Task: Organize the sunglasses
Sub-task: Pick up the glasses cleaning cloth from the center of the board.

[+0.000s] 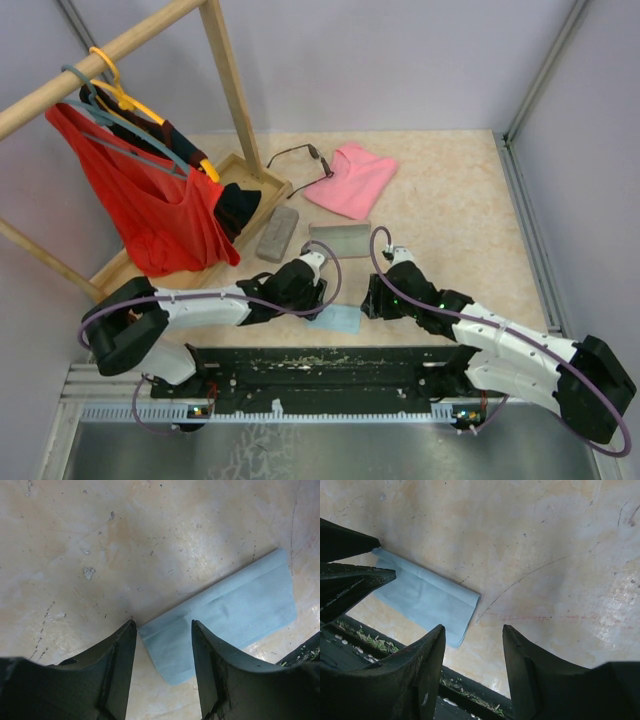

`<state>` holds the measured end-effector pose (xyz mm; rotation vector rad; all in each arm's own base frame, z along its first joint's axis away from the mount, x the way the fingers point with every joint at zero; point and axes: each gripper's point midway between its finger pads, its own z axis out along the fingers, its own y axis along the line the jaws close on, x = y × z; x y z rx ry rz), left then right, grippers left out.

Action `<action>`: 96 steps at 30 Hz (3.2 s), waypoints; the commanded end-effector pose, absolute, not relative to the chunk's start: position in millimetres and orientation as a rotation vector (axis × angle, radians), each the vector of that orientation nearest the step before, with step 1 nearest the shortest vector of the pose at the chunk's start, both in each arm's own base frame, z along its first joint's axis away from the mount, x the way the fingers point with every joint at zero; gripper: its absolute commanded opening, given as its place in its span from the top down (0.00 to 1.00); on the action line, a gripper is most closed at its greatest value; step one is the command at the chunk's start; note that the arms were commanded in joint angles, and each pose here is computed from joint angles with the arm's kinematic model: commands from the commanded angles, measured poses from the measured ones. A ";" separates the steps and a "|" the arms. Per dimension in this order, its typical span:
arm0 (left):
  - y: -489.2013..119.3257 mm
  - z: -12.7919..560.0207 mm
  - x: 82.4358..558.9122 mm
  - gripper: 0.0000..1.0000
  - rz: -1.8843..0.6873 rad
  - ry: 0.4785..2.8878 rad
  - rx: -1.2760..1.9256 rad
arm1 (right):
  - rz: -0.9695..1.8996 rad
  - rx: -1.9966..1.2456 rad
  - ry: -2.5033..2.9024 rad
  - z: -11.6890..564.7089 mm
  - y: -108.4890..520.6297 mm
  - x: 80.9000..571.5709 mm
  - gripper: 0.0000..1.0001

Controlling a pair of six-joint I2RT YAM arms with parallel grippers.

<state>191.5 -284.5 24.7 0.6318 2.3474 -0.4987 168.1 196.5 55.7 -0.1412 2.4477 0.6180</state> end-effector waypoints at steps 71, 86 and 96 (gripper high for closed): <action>-255.8 -4.1 165.0 0.99 -0.495 2.405 0.659 | 0.708 -0.009 2.565 24.5 228.7 173.7 0.53; -256.9 -2.0 164.9 0.99 -0.505 2.400 0.659 | 0.663 0.007 2.631 6.7 224.1 167.6 0.63; -258.8 -3.0 164.5 0.99 -0.511 2.402 0.668 | 0.642 0.005 2.622 5.7 221.7 169.7 0.82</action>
